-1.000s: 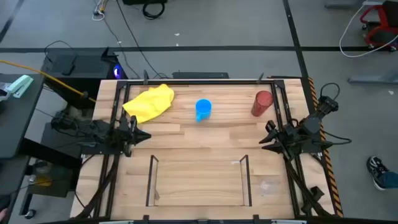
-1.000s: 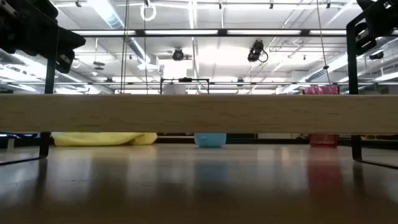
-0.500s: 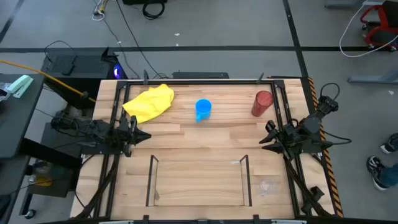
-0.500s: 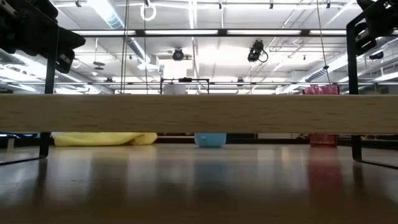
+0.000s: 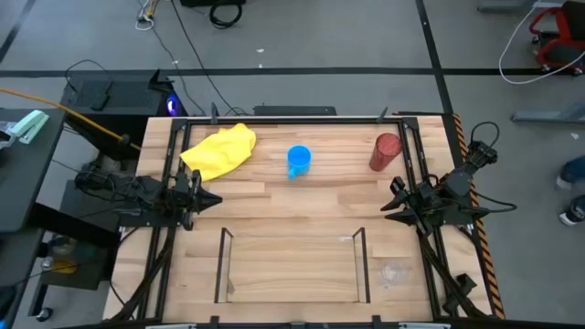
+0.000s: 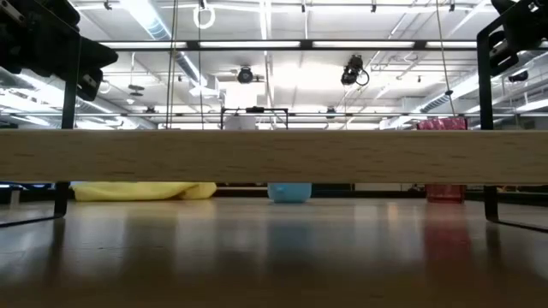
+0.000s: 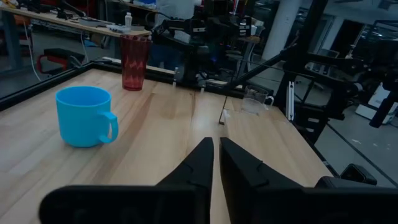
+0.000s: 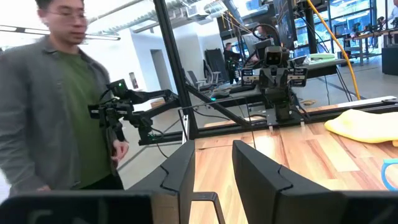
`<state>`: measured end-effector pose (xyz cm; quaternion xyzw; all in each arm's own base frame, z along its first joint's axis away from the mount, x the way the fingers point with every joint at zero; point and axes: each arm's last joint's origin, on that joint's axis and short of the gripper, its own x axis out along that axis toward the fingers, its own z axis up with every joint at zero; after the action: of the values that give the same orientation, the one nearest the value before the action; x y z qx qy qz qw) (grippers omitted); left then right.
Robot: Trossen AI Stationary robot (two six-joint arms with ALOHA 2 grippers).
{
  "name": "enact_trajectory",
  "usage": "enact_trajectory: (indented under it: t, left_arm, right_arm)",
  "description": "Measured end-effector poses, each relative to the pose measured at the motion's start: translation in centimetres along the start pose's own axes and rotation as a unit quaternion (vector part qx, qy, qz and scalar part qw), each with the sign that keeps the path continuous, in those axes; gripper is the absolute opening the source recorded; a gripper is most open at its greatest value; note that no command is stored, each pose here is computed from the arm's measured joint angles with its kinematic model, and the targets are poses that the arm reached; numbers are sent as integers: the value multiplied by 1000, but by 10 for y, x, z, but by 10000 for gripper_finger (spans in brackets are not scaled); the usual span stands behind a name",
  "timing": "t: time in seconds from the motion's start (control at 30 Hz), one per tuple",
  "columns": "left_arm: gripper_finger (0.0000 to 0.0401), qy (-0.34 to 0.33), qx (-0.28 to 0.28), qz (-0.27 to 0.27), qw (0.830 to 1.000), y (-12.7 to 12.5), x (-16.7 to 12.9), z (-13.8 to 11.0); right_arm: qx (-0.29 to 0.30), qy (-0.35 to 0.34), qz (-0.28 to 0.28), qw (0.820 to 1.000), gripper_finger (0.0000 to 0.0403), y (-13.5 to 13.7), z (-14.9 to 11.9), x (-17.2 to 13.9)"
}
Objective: Stack small to large cups/mugs on shelf
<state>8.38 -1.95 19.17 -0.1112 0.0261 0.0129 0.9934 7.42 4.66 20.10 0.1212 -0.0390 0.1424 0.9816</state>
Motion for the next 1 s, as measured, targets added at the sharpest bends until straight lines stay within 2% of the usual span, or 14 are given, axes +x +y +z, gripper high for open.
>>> enact_trajectory:
  t: [0.23,0.5,0.57,0.63,0.8,0.9,1.0]
  left_arm:
    - [25,0,0,0,1000,0,0,0]
    - [34,-14,-8,-3,1000,-1,0,3]
    - [35,-31,-35,-8,999,-1,0,6]
    - [36,-57,-89,-16,994,-3,-1,12]
    - [31,-131,-224,-37,965,-4,-4,27]
    - [27,-172,-254,-41,951,-4,-6,35]
    - [23,-199,-253,-31,946,-3,-8,39]
  right_arm:
    - [0,0,0,1000,115,0,0,0]
    - [0,0,0,1000,115,0,0,0]
    - [0,0,0,1000,115,0,0,0]
    - [0,0,0,1000,115,0,0,0]
    - [0,0,0,1000,115,0,0,0]
    - [0,0,0,1000,115,0,0,0]
    - [0,0,0,1000,115,0,0,0]
